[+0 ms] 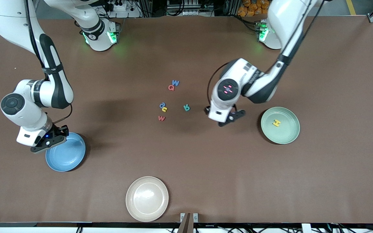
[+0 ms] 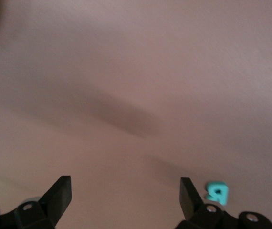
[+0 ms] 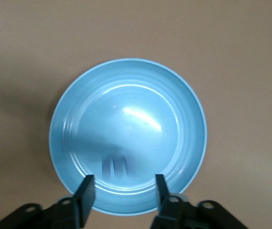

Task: Sort upper and lower case letters into plates
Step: 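Grasp the teal R with the left gripper while the right gripper returns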

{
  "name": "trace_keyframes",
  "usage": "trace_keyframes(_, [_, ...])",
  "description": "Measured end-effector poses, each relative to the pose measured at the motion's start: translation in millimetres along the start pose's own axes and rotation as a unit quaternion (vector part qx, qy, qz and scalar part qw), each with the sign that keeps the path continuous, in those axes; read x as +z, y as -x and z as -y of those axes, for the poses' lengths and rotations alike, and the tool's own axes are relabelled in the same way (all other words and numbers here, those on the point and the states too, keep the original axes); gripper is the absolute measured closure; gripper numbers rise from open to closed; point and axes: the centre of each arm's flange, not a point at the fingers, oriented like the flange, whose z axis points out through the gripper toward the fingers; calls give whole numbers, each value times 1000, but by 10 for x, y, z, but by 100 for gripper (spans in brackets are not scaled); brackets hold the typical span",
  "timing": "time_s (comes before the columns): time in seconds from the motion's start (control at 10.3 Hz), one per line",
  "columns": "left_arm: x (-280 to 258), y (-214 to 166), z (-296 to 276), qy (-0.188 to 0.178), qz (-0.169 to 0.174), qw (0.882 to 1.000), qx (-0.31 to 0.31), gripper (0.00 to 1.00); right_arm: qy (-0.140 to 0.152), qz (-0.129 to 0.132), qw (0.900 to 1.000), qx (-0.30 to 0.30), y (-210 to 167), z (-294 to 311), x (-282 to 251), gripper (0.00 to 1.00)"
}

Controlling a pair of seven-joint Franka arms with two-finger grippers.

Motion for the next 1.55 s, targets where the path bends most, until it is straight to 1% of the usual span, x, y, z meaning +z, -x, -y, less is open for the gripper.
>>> trace_keyframes(0.1, [100,179,-134,8,-4,1000,4,0,-13,-6,1000,24,22,-38,2,26])
trace_keyframes(0.19, [207,300,-237,18,-6,1000,4,0,-24,-9,999,42,35,-44,12,11])
trace_keyframes(0.29, [318,392,-321,26,-7,1000,5,0,-31,-6,998,55,43,-33,22,0])
trace_keyframes(0.48, [575,575,-462,37,-6,999,5,0,-47,17,994,93,65,-7,21,0])
trace_keyframes(0.68, [750,697,-557,49,-7,999,9,0,-62,38,987,144,67,0,-80,0])
trace_keyframes(0.87, [846,729,-614,65,-9,998,12,0,-70,51,978,191,80,18,-183,0])
trace_keyframes(1.06, [917,695,-635,75,-11,997,9,0,-79,60,972,212,95,35,-323,0])
trace_keyframes(1.16, [952,686,-646,78,-11,997,9,0,-83,61,969,224,98,37,-443,0])
trace_keyframes(1.35, [1039,741,-698,79,-9,997,13,0,-87,49,962,254,44,90,-756,0])
trace_keyframes(1.45, [1067,780,-725,79,-9,997,16,1,-89,44,960,260,3,153,-886,0])
trace_keyframes(1.55, [1078,791,-736,79,-9,997,17,3,-93,45,959,263,-26,227,-979,0])
